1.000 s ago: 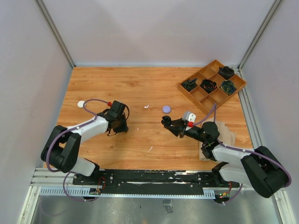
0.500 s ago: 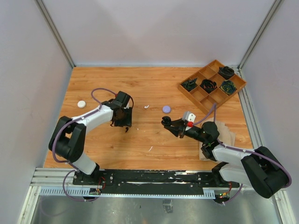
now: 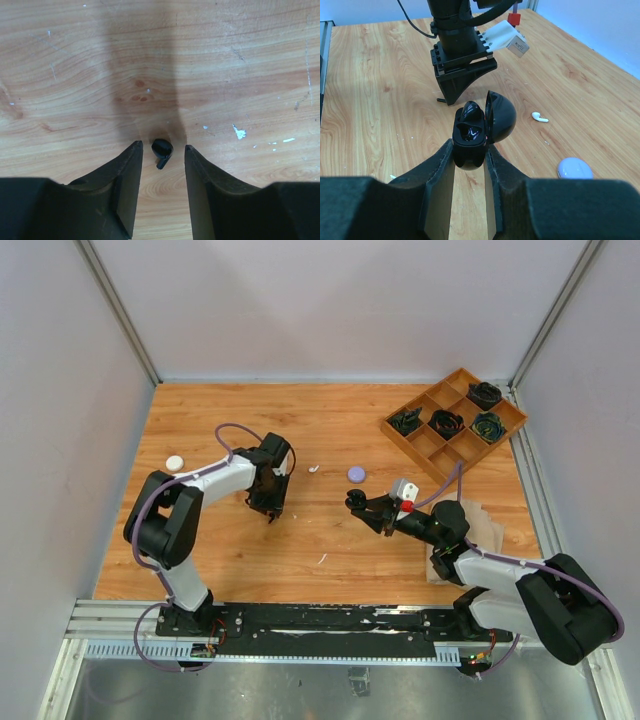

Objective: Insert the wireless bluetooth earbuds into the charging case
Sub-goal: Pick up the earbud from the center of the board, then place the earbud in the charging case.

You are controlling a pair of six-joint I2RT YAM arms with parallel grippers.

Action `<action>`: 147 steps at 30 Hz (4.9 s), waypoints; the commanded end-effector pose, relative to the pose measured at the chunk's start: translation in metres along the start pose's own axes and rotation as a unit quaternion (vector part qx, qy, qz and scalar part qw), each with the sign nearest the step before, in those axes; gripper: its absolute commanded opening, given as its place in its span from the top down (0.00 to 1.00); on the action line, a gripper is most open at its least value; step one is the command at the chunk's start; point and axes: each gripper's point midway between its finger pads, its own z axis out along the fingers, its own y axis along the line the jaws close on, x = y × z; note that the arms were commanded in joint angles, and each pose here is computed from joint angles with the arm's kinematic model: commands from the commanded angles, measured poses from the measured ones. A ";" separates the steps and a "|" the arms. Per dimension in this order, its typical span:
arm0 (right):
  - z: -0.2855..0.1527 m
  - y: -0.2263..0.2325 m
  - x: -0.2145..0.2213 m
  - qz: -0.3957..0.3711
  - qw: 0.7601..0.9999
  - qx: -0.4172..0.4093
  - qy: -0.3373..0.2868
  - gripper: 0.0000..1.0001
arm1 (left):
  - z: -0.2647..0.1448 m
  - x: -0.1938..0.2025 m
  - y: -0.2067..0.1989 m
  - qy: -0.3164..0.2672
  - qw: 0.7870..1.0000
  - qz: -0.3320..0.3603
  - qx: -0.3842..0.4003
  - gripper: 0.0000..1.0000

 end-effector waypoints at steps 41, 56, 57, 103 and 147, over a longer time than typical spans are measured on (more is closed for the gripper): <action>0.005 0.004 -0.012 -0.011 1.000 -0.014 -0.016 0.87 | 0.015 0.031 -0.001 0.065 0.995 0.036 -0.070 0.63; 0.006 0.006 -0.015 -0.021 0.999 -0.016 -0.020 0.87 | 0.003 0.014 -0.015 0.017 0.998 0.033 -0.050 0.76; 0.006 0.005 -0.016 -0.024 0.999 -0.015 -0.019 0.87 | 0.000 0.010 -0.018 0.006 0.999 0.031 -0.042 0.77; 0.034 -0.037 -0.055 -0.145 0.978 0.141 -0.059 0.88 | -0.248 -0.072 -0.156 -0.500 0.779 0.082 0.371 0.78; 0.029 -0.033 -0.065 -0.138 0.973 0.161 -0.094 0.89 | -0.220 -0.072 -0.189 -0.522 0.776 0.040 0.353 0.76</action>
